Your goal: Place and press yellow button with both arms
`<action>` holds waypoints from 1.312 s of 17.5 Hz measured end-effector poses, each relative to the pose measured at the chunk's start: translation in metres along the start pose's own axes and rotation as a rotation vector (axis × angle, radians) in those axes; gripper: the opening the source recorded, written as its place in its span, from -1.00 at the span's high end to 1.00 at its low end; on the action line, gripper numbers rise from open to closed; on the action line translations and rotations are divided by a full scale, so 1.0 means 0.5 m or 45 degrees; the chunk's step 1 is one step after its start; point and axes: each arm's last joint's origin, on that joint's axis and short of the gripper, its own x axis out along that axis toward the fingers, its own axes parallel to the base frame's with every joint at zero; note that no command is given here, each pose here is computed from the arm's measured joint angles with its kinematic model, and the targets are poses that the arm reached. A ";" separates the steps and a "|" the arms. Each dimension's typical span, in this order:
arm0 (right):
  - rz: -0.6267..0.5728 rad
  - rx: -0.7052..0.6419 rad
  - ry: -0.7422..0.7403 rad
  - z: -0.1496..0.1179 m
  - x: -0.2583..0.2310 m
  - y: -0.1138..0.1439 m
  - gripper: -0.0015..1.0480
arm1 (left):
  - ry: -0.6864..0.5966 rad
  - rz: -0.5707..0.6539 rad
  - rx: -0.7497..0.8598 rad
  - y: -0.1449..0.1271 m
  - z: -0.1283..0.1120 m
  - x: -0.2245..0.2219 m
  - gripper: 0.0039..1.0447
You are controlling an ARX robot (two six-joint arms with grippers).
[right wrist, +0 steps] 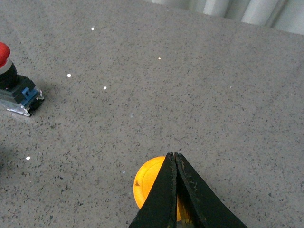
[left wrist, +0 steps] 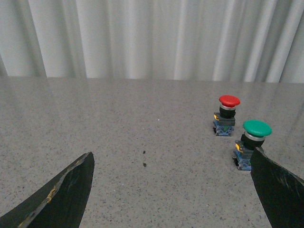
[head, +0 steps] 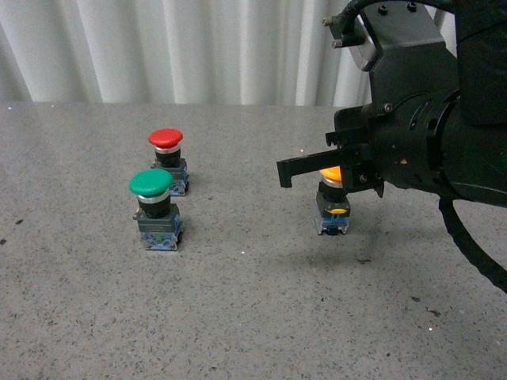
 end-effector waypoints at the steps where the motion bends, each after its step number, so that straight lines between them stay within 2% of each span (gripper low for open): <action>1: 0.010 -0.005 0.012 -0.003 0.003 0.004 0.97 | 0.000 0.000 0.000 0.000 0.000 0.000 -0.88; 17: -0.008 -0.033 0.146 -0.021 0.028 0.006 0.97 | 0.000 0.000 0.000 0.000 0.000 0.000 -0.88; 23: 0.013 0.023 0.022 -0.006 0.016 0.000 0.97 | 0.000 0.000 0.000 0.000 0.000 0.000 -0.88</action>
